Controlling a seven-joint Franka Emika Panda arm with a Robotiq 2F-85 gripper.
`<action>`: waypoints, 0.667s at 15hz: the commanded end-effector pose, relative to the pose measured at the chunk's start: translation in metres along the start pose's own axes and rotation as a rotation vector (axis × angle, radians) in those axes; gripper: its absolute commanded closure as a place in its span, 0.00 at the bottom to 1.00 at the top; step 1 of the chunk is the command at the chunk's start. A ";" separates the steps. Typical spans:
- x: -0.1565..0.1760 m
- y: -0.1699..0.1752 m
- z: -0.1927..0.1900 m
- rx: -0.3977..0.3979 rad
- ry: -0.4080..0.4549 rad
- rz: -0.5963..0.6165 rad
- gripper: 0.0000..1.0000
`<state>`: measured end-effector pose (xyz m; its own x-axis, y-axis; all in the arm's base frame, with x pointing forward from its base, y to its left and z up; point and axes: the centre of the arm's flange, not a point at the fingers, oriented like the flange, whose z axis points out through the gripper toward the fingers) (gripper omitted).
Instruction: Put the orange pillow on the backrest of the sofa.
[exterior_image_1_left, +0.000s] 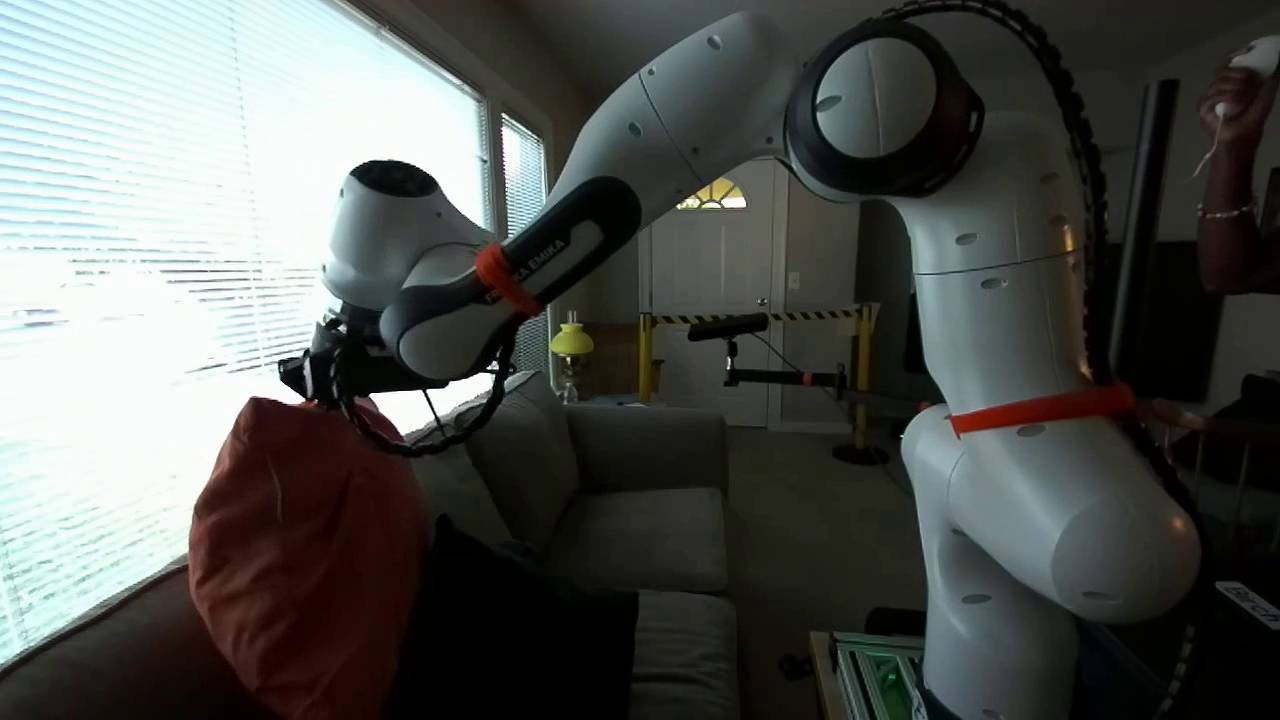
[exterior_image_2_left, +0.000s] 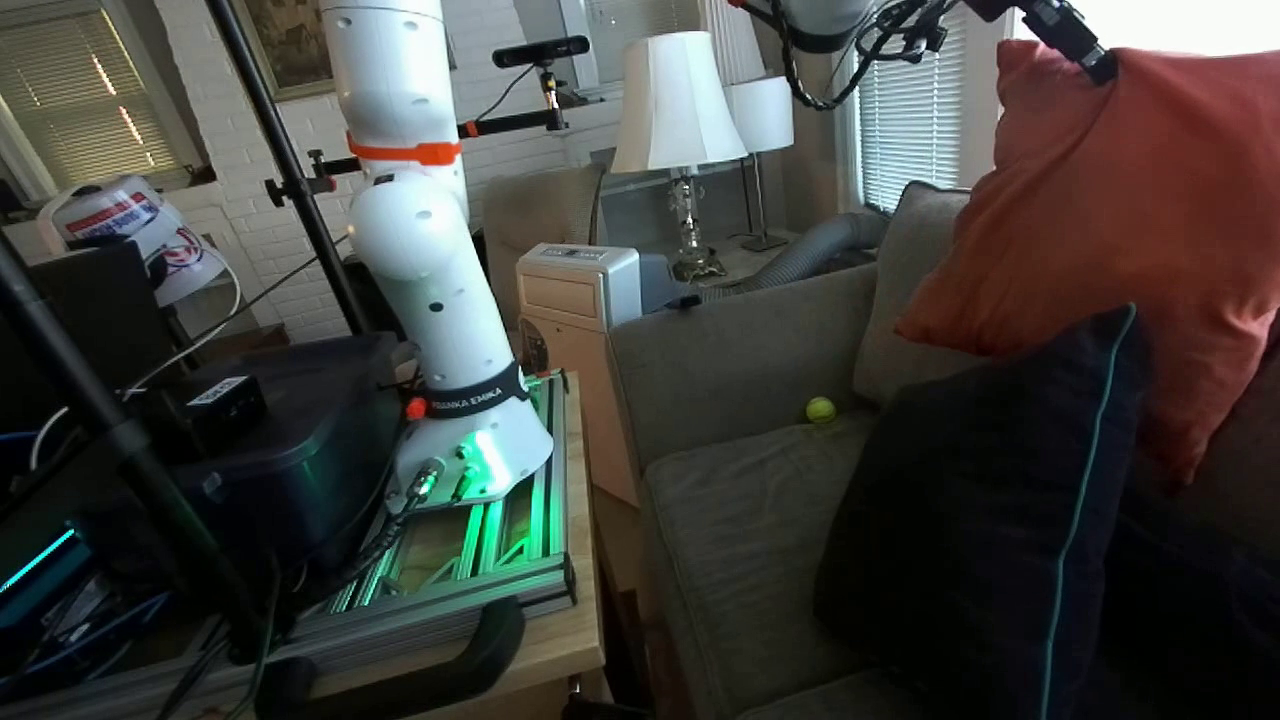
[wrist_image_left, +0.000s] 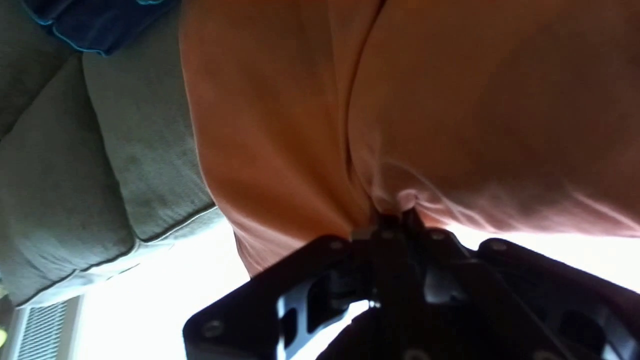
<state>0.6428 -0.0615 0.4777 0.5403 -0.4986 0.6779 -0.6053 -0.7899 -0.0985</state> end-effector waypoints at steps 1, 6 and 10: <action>-0.005 0.006 -0.005 -0.111 0.130 0.092 0.99; 0.006 0.021 -0.003 -0.240 0.272 0.157 0.99; 0.000 0.026 0.004 -0.358 0.350 0.216 0.99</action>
<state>0.6349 -0.0836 0.4708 0.2658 -0.4697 0.8419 -0.8288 -0.5574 -0.0493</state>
